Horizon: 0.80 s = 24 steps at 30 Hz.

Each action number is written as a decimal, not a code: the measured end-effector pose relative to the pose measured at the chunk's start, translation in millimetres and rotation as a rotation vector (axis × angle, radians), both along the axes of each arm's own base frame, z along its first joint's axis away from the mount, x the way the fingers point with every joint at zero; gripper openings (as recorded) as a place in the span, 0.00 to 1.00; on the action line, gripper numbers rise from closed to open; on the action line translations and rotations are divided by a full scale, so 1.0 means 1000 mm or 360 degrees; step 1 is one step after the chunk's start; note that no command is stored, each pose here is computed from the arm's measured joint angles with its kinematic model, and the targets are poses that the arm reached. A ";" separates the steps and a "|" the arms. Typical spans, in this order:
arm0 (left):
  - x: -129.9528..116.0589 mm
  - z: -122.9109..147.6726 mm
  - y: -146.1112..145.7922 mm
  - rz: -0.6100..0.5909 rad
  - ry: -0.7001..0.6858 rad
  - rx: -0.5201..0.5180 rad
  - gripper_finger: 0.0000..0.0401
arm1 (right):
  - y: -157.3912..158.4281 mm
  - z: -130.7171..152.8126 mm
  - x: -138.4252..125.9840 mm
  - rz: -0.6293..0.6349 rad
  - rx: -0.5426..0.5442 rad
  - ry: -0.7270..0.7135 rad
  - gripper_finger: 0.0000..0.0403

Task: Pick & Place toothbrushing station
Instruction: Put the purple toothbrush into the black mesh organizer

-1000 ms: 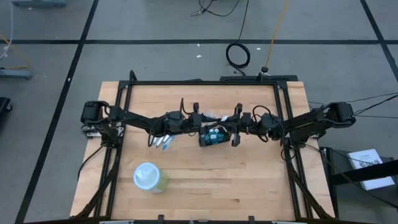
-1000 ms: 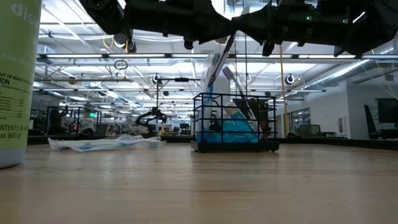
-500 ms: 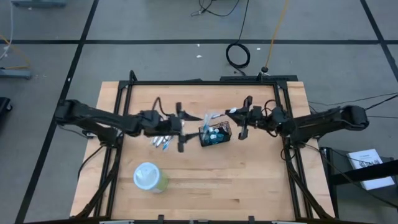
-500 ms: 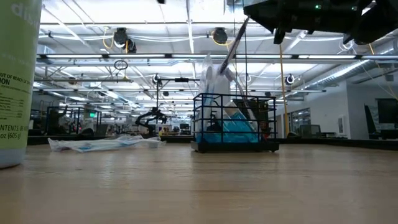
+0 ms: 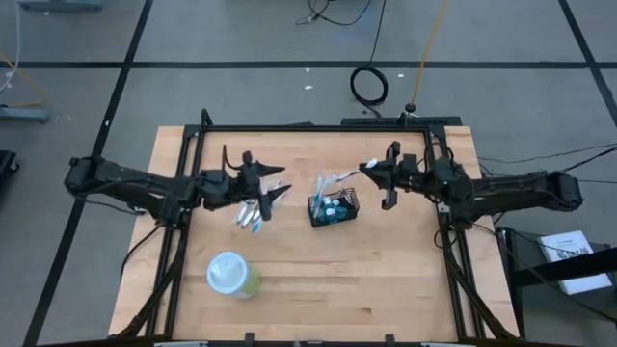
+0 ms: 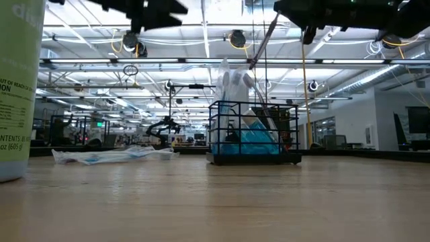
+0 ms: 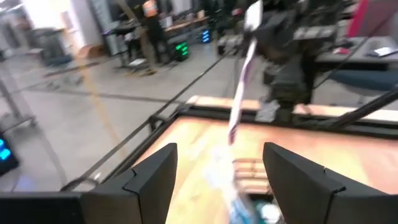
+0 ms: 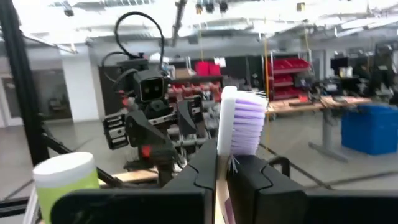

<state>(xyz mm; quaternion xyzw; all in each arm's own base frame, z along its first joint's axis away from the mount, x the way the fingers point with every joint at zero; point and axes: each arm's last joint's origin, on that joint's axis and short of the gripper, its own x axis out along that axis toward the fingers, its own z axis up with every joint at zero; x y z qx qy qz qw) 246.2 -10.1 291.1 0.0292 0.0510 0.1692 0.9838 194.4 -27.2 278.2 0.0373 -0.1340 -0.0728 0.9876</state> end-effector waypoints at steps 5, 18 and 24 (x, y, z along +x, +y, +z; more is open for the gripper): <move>-0.007 -0.016 0.006 0.0165 0.0044 -0.0040 0.61 | -0.007 0.019 0.007 -0.0043 0.0029 0.0226 0.02; -0.011 -0.033 0.012 0.0262 0.0084 -0.0099 0.61 | -0.013 0.005 0.032 0.0027 0.0102 0.0707 0.02; -0.011 -0.035 0.012 0.0267 0.0101 -0.0119 0.61 | -0.014 -0.002 0.036 0.0012 0.0127 0.0773 0.02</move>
